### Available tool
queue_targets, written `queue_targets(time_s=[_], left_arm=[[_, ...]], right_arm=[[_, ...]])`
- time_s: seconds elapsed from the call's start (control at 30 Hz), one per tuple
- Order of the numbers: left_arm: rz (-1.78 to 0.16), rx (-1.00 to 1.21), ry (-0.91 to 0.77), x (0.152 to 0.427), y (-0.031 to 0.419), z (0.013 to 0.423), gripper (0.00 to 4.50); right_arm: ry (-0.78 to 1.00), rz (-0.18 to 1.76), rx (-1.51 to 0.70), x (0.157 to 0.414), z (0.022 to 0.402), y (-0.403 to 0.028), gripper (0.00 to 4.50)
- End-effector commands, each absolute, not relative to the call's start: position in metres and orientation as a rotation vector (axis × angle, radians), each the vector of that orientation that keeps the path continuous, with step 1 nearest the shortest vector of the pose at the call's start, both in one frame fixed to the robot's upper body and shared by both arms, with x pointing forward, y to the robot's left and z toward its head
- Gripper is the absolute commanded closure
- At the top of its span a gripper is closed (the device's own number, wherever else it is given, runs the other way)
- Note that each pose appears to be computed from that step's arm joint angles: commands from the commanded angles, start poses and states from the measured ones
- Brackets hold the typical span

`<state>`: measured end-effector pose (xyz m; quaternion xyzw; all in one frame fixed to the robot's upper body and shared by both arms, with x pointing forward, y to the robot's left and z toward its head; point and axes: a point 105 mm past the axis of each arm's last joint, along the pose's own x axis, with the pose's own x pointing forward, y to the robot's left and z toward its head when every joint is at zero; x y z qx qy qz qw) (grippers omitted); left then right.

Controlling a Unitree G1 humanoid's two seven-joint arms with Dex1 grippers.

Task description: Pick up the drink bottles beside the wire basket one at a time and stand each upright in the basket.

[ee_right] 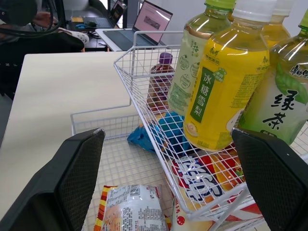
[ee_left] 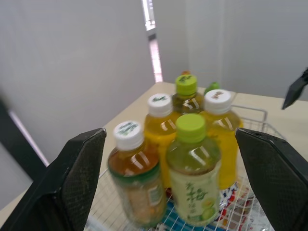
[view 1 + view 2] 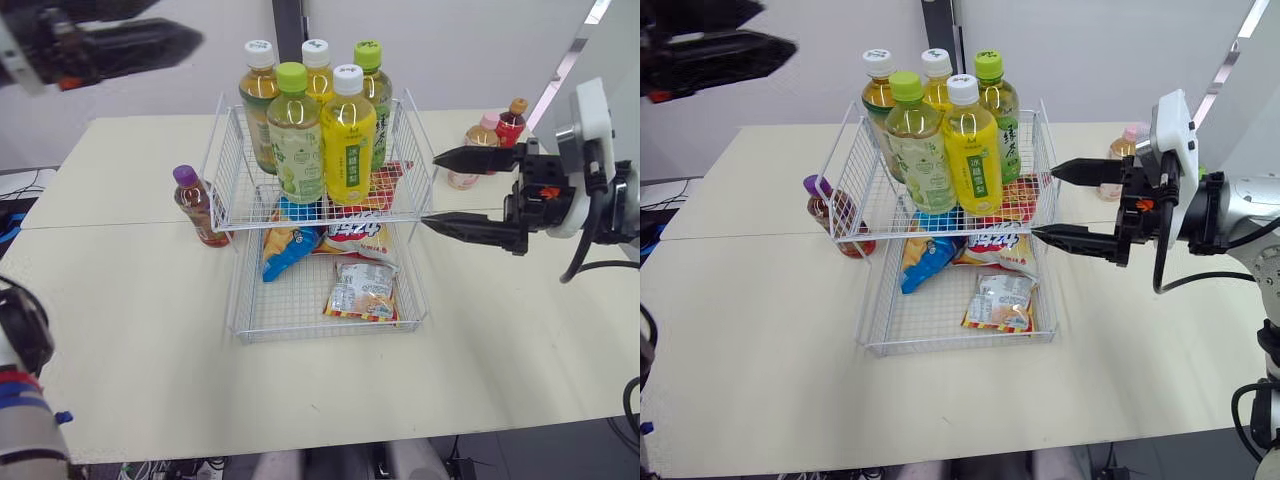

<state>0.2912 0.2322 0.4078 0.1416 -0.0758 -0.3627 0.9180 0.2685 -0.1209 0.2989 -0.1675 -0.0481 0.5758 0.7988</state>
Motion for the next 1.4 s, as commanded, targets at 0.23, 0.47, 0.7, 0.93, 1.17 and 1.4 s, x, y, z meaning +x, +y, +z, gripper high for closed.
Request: queue_targets(time_s=[0.23,0.47,0.7,0.93,1.17,1.4], left_arm=[[-0.38,0.332,-0.145,0.271,0.336,0.358,0.04],[-0.315,0.237,-0.083,0.274,0.344,0.285,0.04],[-0.253,0.157,-0.135,0.295,0.308,0.258,0.04],[-0.182,0.081,-0.139,0.33,0.271,0.251,0.04],[-0.099,0.039,-0.105,0.357,0.256,0.254,0.04],[-0.055,0.024,-0.034,0.379,0.254,0.247,0.04]], right_arm=[[-0.15,1.302,-0.372,0.26,0.303,-0.107,0.0],[-0.16,1.316,-0.395,0.258,0.299,-0.099,0.0],[-0.161,1.341,-0.389,0.254,0.292,-0.092,0.0],[-0.17,1.347,-0.383,0.257,0.293,-0.089,0.0],[-0.167,1.347,-0.384,0.257,0.293,-0.09,0.0],[-0.167,1.345,-0.385,0.258,0.294,-0.089,0.0]])
